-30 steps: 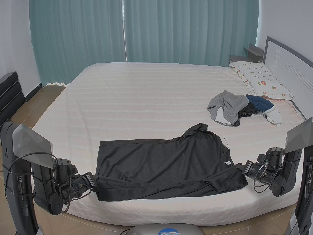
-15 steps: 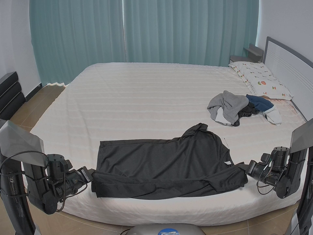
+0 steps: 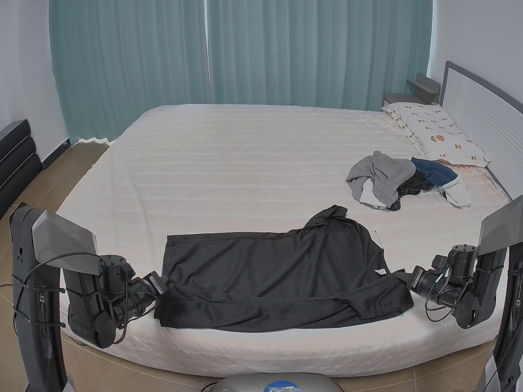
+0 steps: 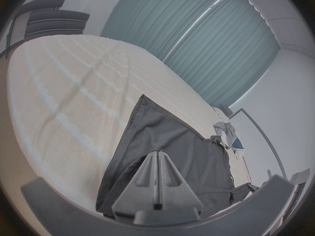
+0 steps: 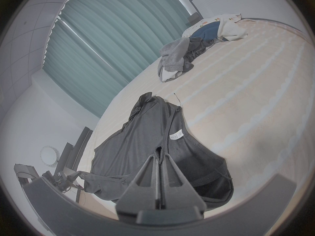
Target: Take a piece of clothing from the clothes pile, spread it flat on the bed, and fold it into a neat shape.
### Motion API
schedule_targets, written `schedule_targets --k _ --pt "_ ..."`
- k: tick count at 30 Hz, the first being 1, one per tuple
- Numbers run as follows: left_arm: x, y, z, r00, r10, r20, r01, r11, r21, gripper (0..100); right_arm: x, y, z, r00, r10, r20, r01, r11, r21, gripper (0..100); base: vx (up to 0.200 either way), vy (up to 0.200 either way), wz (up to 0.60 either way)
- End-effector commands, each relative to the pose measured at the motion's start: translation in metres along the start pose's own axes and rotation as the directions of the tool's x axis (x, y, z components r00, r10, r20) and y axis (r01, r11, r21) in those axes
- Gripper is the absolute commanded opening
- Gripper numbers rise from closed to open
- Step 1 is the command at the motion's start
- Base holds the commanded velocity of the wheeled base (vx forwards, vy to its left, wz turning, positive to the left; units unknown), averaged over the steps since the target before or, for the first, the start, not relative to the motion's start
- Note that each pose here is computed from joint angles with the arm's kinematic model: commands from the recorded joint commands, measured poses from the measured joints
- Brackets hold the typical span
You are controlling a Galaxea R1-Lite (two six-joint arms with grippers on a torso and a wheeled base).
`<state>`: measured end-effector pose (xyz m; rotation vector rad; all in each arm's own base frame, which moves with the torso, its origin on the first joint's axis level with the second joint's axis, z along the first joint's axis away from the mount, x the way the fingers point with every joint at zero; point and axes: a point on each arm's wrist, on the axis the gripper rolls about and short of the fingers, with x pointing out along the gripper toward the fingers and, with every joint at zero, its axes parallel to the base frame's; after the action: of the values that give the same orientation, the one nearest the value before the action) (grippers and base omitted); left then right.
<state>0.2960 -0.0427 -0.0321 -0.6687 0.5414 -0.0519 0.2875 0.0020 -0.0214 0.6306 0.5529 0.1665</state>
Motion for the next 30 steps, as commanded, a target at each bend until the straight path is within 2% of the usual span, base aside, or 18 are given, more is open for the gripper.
schedule_targets --k 1,3,4,17,23,25,30 --pt "0.009 0.007 -0.007 1.0 0.014 -0.019 -0.014 1.0 0.0 0 0.006 -0.005 -0.003 1.0 -0.004 -0.005 0.004 1.0 0.003 0 0.0 0.0 0.0" --pt "0.009 0.007 -0.007 1.0 0.009 -0.023 -0.009 1.0 0.0 0 0.007 -0.005 -0.003 1.0 -0.004 -0.005 0.004 1.0 0.003 0 0.0 0.0 0.0" --pt "0.01 0.007 -0.007 1.0 0.007 -0.025 -0.007 1.0 -0.001 100 0.007 -0.006 -0.004 1.0 -0.005 -0.006 0.005 1.0 0.003 0 0.0 0.0 0.0" --pt "0.008 0.01 -0.01 0.999 0.015 -0.04 -0.015 1.0 -0.006 100 0.007 -0.006 -0.004 1.0 -0.005 -0.009 0.005 1.0 0.004 0 0.0 0.0 0.0" --pt "-0.004 0.01 -0.016 0.989 -0.055 -0.139 0.055 0.998 0.002 100 0.006 -0.006 -0.005 1.0 -0.005 -0.013 0.005 1.0 0.005 0 0.0 0.0 0.0" --pt "-0.006 0.01 -0.016 0.987 -0.06 -0.147 0.062 0.998 0.01 100 0.006 -0.006 -0.005 1.0 -0.006 -0.014 0.006 1.0 0.006 0 0.0 0.0 0.0" --pt "-0.019 0.007 -0.011 0.982 -0.089 -0.166 0.107 0.989 0.101 100 0.006 -0.005 -0.007 1.0 -0.004 -0.021 0.004 1.0 0.005 0 0.0 0.0 0.0"
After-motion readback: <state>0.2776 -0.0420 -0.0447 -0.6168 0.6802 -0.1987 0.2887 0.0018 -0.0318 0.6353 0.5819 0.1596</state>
